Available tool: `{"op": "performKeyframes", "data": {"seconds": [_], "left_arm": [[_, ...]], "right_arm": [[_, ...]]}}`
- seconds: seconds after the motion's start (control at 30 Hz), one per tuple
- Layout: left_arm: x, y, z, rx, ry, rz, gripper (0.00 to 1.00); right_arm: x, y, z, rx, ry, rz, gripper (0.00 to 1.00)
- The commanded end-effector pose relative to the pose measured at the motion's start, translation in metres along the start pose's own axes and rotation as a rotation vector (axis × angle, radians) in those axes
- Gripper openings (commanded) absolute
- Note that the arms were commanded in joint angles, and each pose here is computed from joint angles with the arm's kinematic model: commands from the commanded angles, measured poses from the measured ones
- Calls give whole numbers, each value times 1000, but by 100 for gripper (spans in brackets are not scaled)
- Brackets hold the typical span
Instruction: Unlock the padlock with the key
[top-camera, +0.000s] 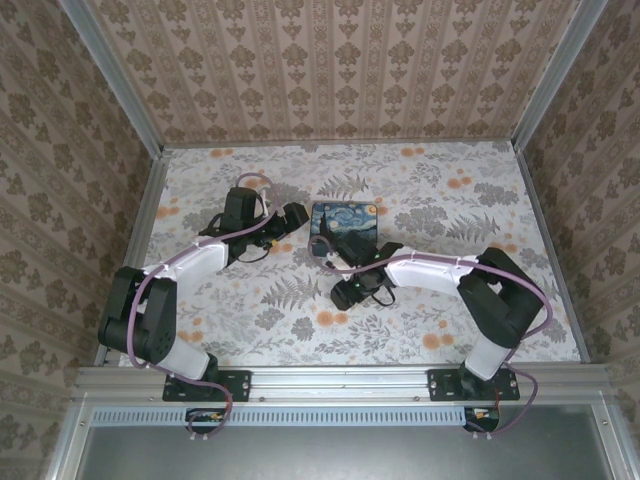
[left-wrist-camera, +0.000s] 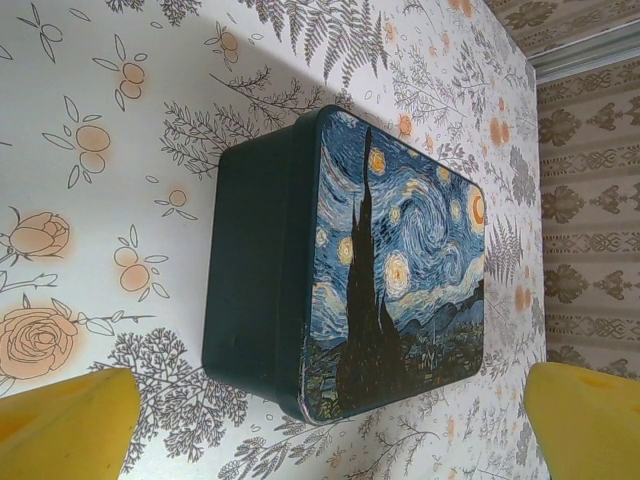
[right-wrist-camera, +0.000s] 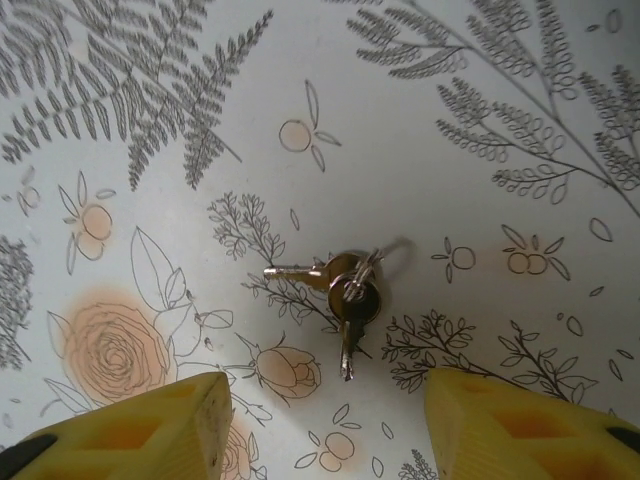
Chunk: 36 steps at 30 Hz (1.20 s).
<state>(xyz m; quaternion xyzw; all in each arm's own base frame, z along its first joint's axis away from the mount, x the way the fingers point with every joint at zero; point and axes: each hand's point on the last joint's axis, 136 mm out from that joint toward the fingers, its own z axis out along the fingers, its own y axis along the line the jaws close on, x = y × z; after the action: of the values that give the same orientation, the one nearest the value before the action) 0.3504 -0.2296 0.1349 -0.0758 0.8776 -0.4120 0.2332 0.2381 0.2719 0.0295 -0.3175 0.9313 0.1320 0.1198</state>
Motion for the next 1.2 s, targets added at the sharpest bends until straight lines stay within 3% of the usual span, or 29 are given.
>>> {"op": "performKeyframes", "data": {"seconds": [0.0,0.47,0.8,0.93,1.13,1.17], "left_arm": [[0,-8,-2,34,-6,4,100],[-5,-10,-2,43,-10,1,100],[-6,-8,-3,42,-12,0,100],[-7,-9,-3,43,-13,0,100],[-7,-6,-4,40,-17,-4,100],[-7,-6,-4,41,-16,-4,100]], "right_arm": [[1,-10,-2,94,47,-76,56],[4,-10,20,150,161,-180,57],[-5,-10,44,134,160,-167,50],[-6,-10,50,121,166,-158,39],[-4,-8,58,88,150,-124,0],[-3,-8,57,83,146,-115,0]]}}
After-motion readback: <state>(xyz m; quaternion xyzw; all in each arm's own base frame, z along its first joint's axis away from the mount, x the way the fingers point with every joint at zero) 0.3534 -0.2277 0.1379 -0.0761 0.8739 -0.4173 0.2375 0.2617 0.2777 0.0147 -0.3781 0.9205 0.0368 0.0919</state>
